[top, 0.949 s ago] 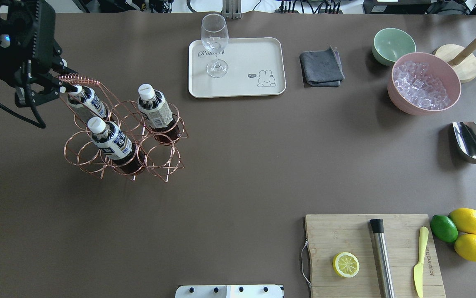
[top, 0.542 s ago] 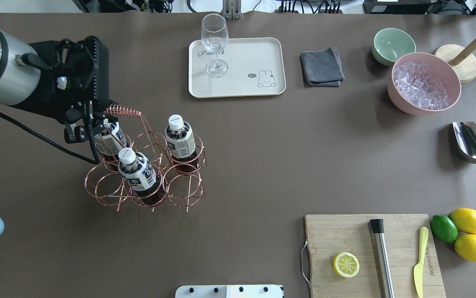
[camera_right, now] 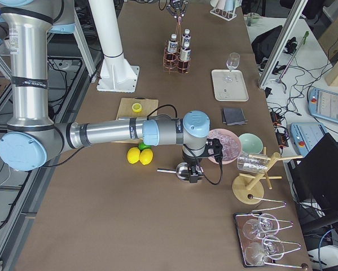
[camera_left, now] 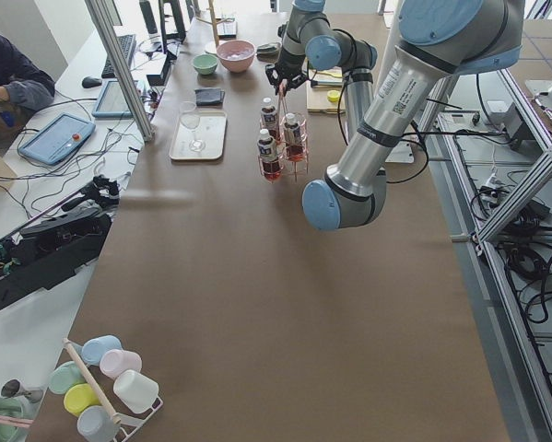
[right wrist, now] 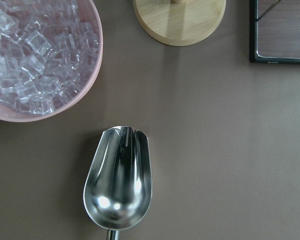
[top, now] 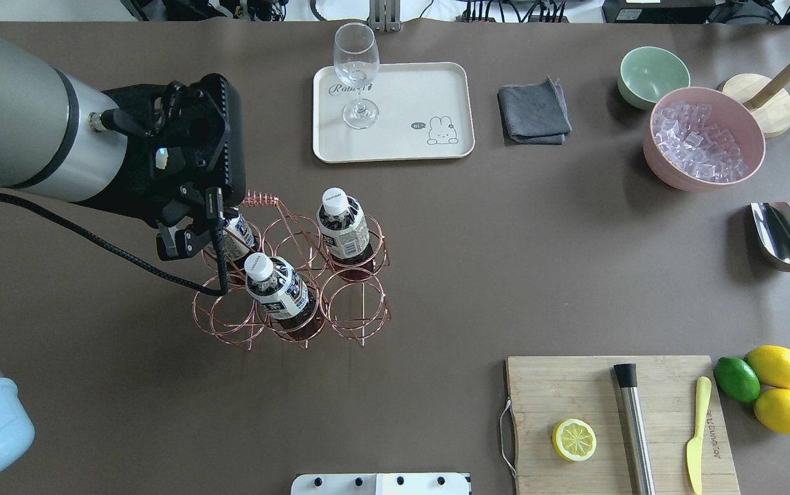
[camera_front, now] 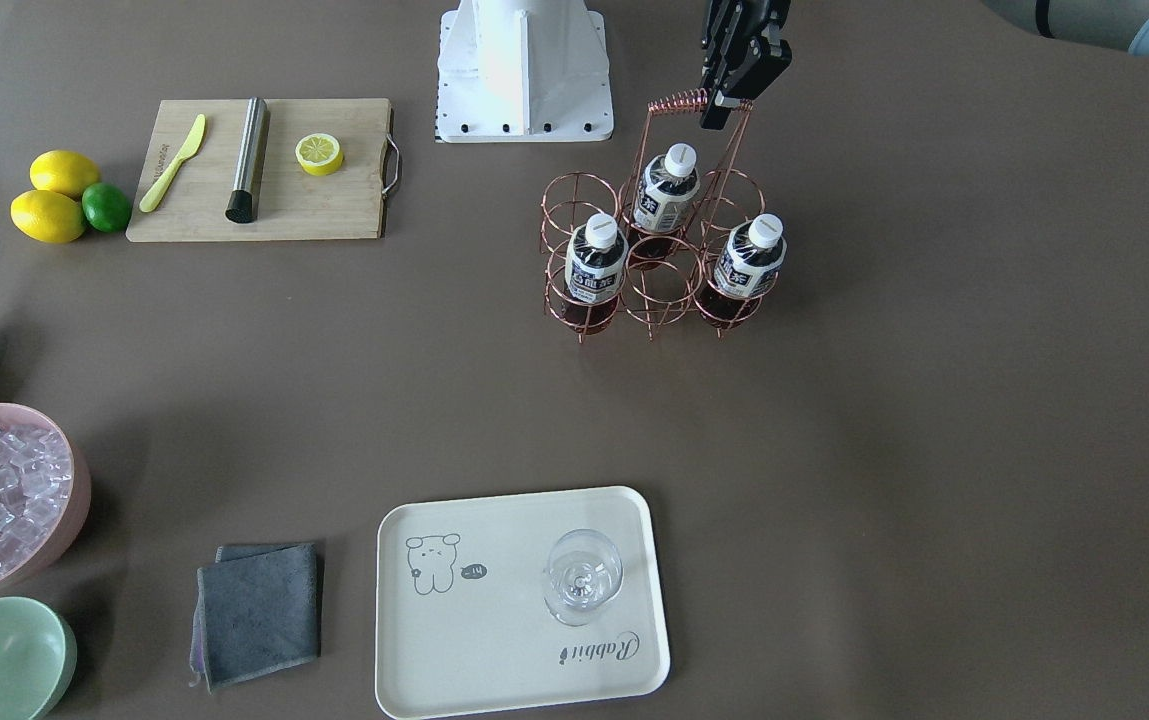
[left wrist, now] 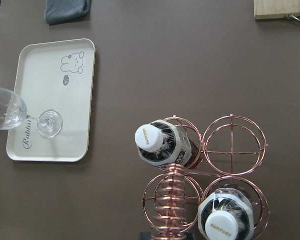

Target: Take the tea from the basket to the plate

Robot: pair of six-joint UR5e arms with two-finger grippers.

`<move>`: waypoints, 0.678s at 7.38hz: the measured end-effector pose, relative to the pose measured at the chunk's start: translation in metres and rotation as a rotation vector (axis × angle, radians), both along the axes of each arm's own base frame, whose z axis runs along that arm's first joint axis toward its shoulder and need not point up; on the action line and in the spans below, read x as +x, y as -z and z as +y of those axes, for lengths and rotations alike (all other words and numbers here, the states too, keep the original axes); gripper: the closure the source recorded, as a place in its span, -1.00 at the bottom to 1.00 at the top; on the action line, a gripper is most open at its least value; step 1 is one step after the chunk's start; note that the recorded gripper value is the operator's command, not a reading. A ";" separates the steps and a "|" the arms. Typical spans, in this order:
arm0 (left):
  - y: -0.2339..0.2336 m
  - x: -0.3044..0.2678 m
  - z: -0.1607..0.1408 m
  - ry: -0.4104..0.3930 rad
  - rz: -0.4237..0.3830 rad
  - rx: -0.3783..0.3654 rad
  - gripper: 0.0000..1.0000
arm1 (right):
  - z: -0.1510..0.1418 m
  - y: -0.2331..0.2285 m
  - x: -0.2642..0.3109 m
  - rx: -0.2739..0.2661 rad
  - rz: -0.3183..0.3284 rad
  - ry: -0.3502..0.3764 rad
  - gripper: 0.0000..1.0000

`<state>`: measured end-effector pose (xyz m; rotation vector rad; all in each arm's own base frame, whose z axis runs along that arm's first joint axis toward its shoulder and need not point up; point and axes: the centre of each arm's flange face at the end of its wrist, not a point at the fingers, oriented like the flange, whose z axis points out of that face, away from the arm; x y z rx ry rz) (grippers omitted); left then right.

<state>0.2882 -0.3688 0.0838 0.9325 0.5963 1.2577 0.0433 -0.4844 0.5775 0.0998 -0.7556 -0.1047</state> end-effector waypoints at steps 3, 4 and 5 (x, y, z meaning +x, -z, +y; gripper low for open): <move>0.025 0.022 0.005 0.006 0.000 0.004 1.00 | -0.042 0.053 -0.051 0.258 -0.033 0.094 -0.99; 0.034 0.033 0.007 0.008 0.006 0.002 1.00 | -0.050 0.060 -0.079 0.386 -0.057 0.138 -0.99; 0.043 0.043 0.008 0.004 0.006 0.001 1.00 | -0.055 0.073 -0.105 0.506 -0.096 0.163 -0.99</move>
